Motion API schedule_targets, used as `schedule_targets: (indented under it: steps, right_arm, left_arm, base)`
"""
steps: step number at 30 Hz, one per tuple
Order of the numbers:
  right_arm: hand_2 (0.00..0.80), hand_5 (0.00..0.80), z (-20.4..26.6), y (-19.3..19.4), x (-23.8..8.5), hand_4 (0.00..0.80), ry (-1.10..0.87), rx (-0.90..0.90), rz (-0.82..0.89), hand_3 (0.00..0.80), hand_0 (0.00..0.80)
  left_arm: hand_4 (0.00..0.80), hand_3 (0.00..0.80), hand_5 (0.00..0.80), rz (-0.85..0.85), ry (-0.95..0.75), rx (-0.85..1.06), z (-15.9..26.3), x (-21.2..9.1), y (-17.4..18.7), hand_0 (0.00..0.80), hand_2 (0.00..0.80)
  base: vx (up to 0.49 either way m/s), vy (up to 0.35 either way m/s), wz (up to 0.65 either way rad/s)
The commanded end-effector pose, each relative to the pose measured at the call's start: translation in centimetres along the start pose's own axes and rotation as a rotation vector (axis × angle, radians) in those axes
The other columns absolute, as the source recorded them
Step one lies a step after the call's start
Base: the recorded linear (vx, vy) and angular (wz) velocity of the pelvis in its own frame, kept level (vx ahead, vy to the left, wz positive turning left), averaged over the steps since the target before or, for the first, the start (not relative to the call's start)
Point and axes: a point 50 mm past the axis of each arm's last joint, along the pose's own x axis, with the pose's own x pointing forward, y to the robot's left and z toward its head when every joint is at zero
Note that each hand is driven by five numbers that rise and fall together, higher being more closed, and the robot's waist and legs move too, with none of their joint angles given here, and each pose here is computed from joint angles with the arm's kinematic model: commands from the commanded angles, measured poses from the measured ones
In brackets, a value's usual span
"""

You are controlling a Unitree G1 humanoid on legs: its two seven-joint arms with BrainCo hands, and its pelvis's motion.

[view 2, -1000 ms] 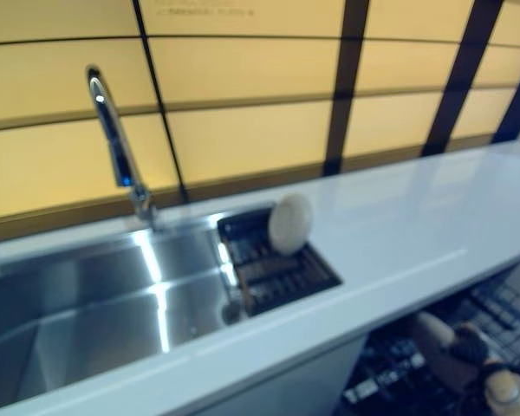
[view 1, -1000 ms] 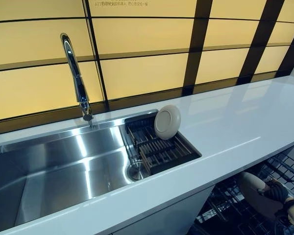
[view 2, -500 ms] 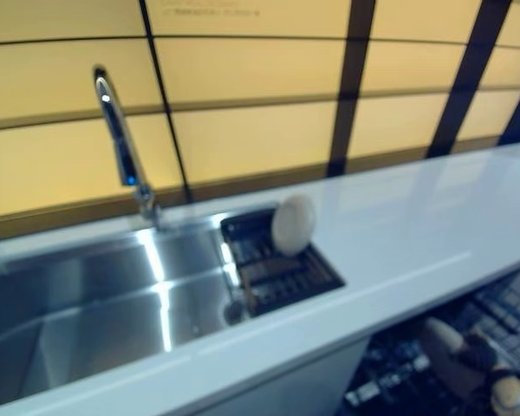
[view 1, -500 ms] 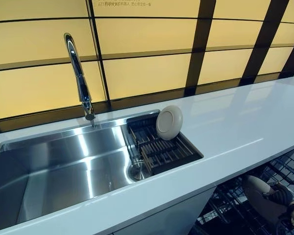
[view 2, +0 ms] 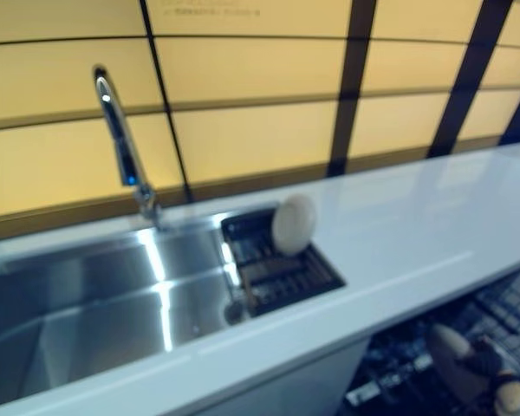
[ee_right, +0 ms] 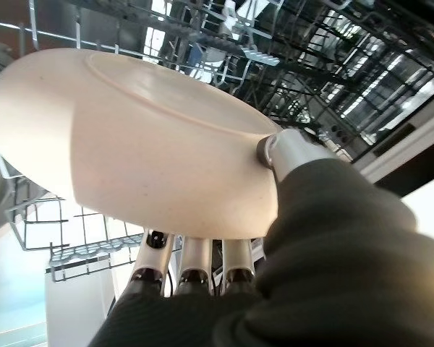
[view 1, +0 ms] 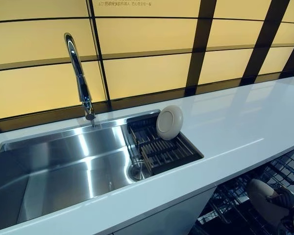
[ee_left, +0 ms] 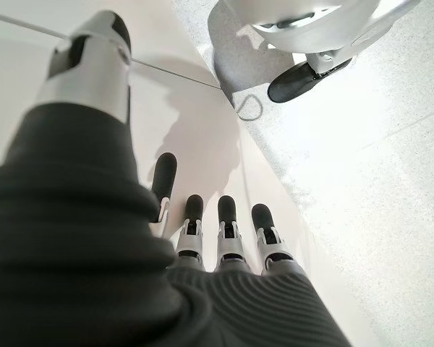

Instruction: Take plates into dishwasher

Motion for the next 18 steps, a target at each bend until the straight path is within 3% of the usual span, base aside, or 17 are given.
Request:
schedule_targets:
  steps: [1,18]
  right_arm:
    - [0.800,0.800,2.2,-2.7,1.2,0.800,-0.059,0.016,-0.110,0.800,0.800]
    - [0.800,0.800,2.6,-0.7,1.8,0.800,-0.046,0.019,-0.037,0.800,0.800]
  left_arm:
    - [0.000,0.000,0.000,0.087,-0.101,0.007,3.2,0.5,3.4,0.000,0.000]
    - [0.000,0.000,0.000,0.074,-0.108,0.031,3.7,0.5,3.3,0.000,0.000]
  base:
    - [0.000,0.000,0.00]
    - [0.003,-0.002,0.01]
